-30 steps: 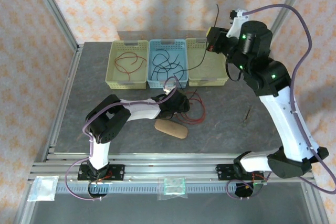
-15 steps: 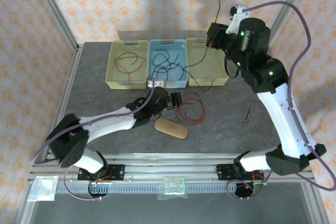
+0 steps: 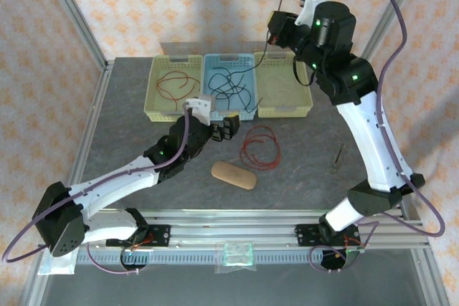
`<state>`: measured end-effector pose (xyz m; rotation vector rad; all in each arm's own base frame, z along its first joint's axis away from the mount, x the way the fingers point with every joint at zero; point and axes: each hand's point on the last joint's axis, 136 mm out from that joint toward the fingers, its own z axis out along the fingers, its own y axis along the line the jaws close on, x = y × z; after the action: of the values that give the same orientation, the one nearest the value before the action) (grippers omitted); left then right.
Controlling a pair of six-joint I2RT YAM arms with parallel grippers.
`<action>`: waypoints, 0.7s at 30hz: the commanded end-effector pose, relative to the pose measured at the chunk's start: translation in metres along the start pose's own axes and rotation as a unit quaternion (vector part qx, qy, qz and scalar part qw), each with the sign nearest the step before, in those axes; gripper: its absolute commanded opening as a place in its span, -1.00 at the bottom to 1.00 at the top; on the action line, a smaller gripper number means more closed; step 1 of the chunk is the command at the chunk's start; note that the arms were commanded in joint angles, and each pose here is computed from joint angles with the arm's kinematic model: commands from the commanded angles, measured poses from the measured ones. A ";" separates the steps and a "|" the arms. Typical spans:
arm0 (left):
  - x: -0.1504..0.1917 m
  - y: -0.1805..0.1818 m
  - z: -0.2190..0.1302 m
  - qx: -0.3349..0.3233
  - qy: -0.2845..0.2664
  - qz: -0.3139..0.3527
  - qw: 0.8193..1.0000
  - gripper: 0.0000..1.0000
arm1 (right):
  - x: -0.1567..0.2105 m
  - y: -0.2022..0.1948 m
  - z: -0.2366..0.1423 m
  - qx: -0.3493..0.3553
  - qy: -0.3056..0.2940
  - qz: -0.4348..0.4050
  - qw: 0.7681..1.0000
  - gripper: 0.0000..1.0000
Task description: Untangle the cables
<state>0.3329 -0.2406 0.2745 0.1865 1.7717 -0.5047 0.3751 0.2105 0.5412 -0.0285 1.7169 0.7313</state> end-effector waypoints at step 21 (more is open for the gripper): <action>-0.078 -0.007 0.020 0.024 -0.103 0.111 0.988 -0.11 | 0.008 0.038 -0.034 -0.096 0.046 0.023 0.994 -1.00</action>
<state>0.3691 -0.2419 0.3219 0.3577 1.5872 -0.3569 0.3409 0.2353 0.5432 -0.1666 1.7645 0.9379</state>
